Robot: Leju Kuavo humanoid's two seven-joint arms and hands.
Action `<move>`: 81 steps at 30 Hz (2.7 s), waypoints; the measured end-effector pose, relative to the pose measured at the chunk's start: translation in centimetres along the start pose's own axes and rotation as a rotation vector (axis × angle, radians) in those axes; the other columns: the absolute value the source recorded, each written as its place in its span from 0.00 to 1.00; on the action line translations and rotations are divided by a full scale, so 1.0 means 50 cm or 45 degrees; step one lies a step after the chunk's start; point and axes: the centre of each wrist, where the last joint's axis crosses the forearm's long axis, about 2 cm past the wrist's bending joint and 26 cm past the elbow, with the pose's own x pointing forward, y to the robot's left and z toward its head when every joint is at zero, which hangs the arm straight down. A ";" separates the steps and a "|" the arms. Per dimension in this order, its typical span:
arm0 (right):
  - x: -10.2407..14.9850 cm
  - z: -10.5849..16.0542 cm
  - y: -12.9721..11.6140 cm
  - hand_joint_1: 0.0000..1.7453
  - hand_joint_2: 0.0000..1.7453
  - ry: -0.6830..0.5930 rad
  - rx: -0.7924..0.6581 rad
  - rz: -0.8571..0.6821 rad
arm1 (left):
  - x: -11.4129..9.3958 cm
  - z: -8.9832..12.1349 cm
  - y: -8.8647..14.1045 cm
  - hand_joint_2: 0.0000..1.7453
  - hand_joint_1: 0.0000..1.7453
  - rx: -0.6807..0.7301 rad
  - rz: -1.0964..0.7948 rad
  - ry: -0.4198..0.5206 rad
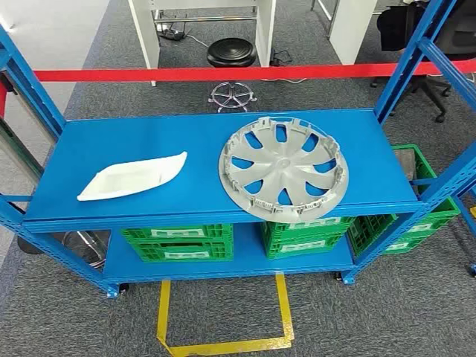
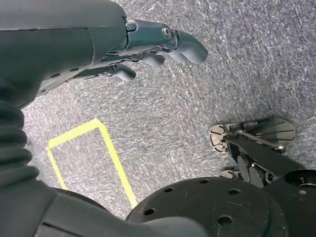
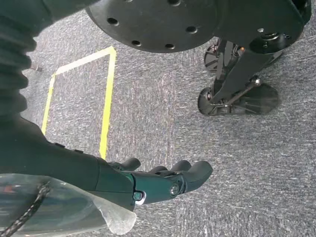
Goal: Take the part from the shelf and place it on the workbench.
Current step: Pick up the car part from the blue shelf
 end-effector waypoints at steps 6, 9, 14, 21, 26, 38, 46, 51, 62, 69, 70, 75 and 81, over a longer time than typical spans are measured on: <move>0.001 0.000 0.001 0.00 1.00 -0.001 0.002 0.004 | 0.001 0.000 0.000 1.00 0.00 0.001 0.002 -0.001; 0.001 0.000 0.001 0.00 1.00 -0.001 0.002 0.005 | 0.001 0.000 0.000 1.00 0.00 0.001 0.002 -0.001; 0.012 -0.003 0.013 0.00 1.00 -0.062 0.033 -0.035 | 0.013 -0.003 0.009 1.00 0.00 0.020 0.059 -0.062; 0.035 -0.009 0.019 0.00 1.00 -0.251 0.039 -0.240 | 0.046 -0.010 0.022 1.00 0.00 0.067 0.236 -0.282; 0.043 -0.010 0.006 0.00 1.00 -0.361 -0.056 -0.291 | 0.054 -0.012 0.028 1.00 0.00 0.114 0.332 -0.379; 0.118 -0.004 0.005 0.00 1.00 -0.725 -0.235 -0.319 | 0.062 -0.015 0.026 1.00 0.00 0.200 0.455 -0.503; 0.178 0.020 0.016 0.00 1.00 -0.996 -0.360 -0.288 | 0.066 -0.017 0.018 1.00 0.00 0.227 0.476 -0.538; 0.203 0.041 0.015 0.00 1.00 -1.142 -0.447 -0.231 | 0.069 -0.018 0.013 1.00 0.00 0.234 0.478 -0.552; 0.254 0.106 -0.017 0.00 1.00 -1.406 -0.671 0.106 | 0.078 -0.021 0.003 1.00 0.00 0.228 0.450 -0.572; 0.281 0.156 -0.045 0.00 1.00 -1.504 -0.836 0.356 | 0.086 -0.023 -0.003 1.00 0.00 0.217 0.429 -0.575; 0.286 0.164 -0.051 0.00 1.00 -1.513 -0.861 0.396 | 0.087 -0.023 -0.005 1.00 0.00 0.215 0.428 -0.574; 0.317 0.200 -0.084 0.00 1.00 -1.551 -0.979 0.604 | 0.093 -0.024 -0.011 1.00 0.00 0.200 0.411 -0.573; 0.368 0.242 -0.114 0.00 1.00 -1.587 -1.097 0.870 | 0.104 -0.026 -0.014 1.00 0.00 0.185 0.381 -0.577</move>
